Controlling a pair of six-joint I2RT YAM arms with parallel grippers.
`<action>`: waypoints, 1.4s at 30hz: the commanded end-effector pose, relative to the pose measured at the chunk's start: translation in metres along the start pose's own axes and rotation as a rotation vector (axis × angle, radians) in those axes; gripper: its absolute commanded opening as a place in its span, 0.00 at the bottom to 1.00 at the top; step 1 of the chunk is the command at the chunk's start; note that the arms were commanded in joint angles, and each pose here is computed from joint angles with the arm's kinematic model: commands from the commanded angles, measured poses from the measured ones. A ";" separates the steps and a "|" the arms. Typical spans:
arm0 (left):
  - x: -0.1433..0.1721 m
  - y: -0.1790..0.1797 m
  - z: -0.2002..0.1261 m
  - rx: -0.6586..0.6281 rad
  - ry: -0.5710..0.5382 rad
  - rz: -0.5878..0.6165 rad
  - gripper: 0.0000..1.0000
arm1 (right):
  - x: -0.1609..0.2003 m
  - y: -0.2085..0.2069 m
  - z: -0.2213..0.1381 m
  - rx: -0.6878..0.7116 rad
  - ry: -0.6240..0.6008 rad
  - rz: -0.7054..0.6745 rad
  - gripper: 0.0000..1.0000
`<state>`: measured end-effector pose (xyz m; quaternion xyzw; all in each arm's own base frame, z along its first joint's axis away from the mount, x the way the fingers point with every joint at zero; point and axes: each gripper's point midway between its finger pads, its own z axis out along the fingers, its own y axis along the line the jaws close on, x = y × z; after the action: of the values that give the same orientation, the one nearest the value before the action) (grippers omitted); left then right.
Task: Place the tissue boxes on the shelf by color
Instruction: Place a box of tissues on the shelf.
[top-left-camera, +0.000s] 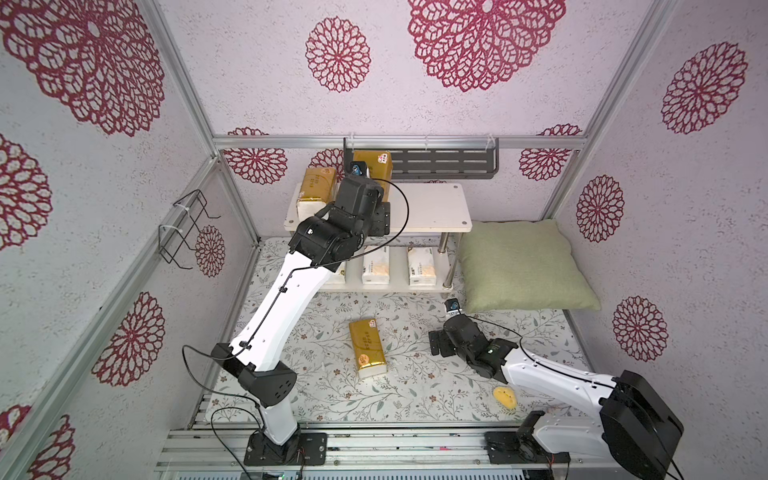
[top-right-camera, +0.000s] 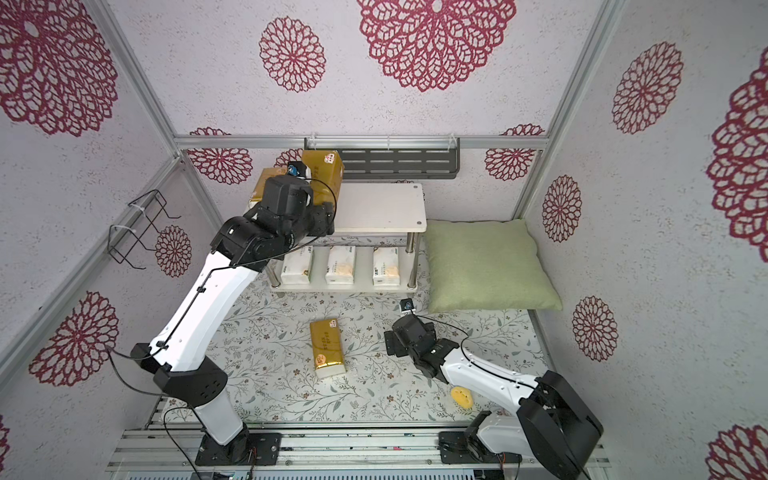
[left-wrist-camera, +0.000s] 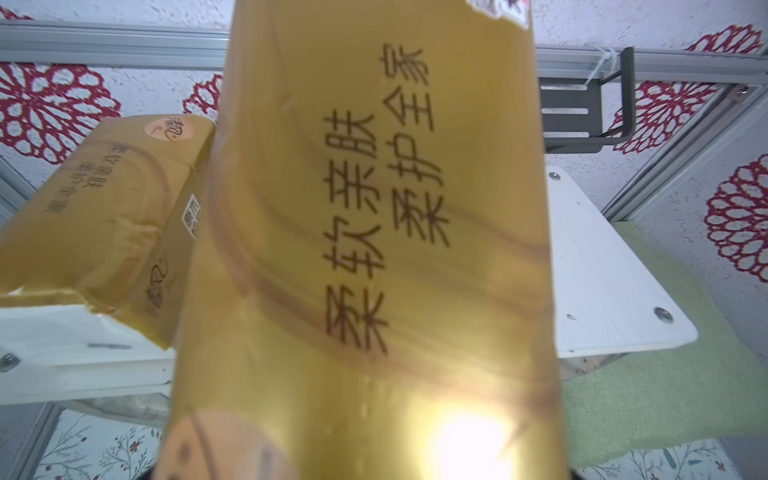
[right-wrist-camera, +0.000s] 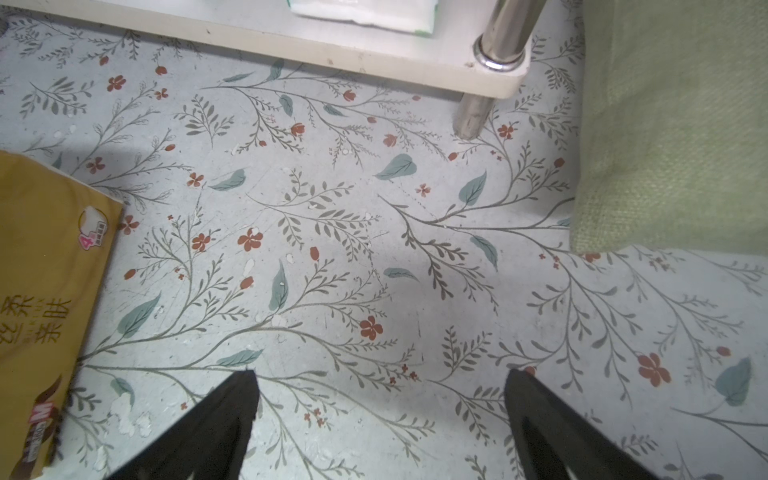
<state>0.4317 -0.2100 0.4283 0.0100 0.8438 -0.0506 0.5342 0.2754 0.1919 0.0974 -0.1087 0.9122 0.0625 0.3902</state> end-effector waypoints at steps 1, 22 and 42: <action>-0.022 -0.002 0.010 0.023 -0.070 -0.050 0.77 | -0.008 0.000 -0.005 0.005 -0.027 0.015 0.99; -0.010 0.005 0.056 0.002 -0.028 -0.092 0.81 | -0.004 -0.001 -0.004 0.007 -0.020 0.021 0.99; 0.006 0.002 0.088 -0.037 -0.009 -0.085 0.88 | -0.002 0.000 -0.003 0.001 -0.016 0.022 0.99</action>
<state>0.4971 -0.2171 0.3839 -0.0257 0.8501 -0.0584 0.5227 0.2749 0.1927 0.0974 -0.1064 0.9124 0.0647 0.3899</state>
